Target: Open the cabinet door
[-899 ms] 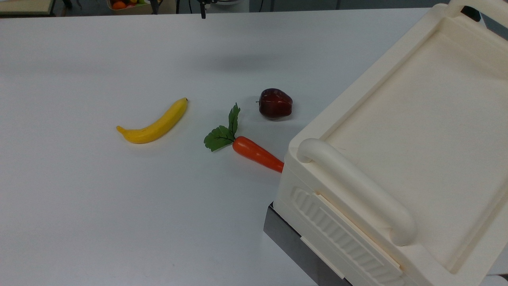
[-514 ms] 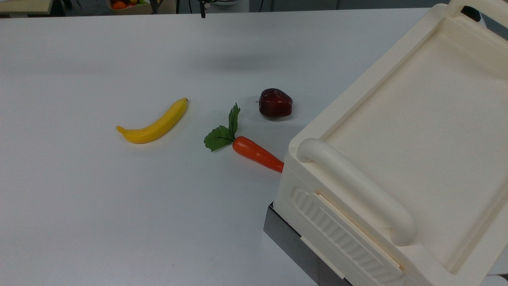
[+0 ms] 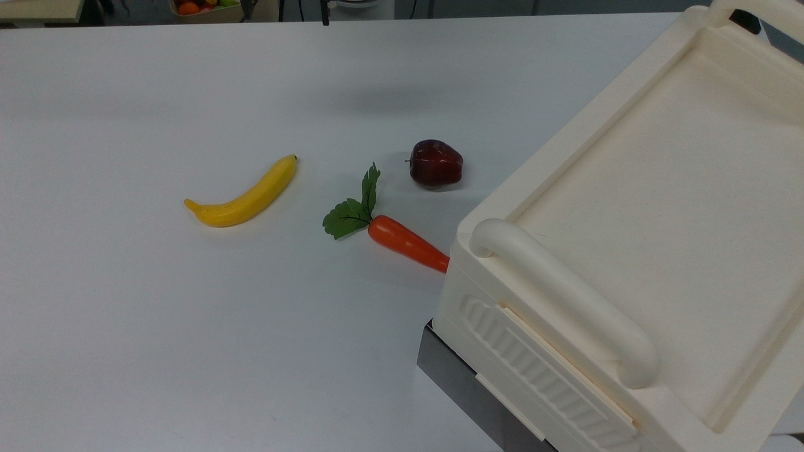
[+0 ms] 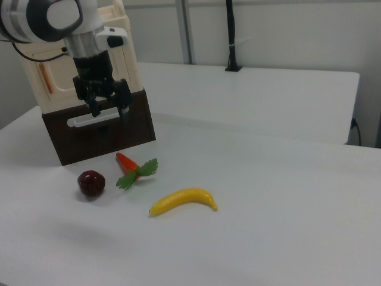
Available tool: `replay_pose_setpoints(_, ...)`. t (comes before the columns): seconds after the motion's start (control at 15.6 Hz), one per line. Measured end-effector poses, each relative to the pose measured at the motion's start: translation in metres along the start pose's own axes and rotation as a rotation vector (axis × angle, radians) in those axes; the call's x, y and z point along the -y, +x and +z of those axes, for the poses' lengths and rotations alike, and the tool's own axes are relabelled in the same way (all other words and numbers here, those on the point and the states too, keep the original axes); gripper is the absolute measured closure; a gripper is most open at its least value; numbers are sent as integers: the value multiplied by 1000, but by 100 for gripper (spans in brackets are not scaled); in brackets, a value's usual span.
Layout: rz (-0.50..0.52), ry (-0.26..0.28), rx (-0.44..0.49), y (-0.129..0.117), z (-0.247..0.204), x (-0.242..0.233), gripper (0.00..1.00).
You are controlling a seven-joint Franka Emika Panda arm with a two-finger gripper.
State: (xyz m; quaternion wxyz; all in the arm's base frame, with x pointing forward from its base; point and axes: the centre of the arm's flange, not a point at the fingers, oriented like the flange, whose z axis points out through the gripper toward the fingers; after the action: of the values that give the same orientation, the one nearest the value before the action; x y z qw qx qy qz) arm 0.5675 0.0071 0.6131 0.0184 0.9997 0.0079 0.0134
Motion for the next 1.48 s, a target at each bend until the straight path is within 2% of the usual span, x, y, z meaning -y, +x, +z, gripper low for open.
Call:
replay_pose_setpoints(0.45, -106, 53, -137, 16, -25, 63, 0)
replay_pose_setpoints(0.58, -185, 64, -158, 16, -32, 90, 0)
replay_pose_setpoints(0.77, -319, 121, -232, 24, -43, 126, 0)
replay_pose_setpoints(1.03, -521, 161, -315, 31, -44, 164, 0)
replay_pose_setpoints(1.22, -624, 193, -358, 30, -44, 193, 0)
replay_pose_setpoints(1.35, -708, 198, -373, 27, -42, 213, 0)
replay_pose_setpoints(1.48, -751, 206, -427, 28, -44, 229, 0)
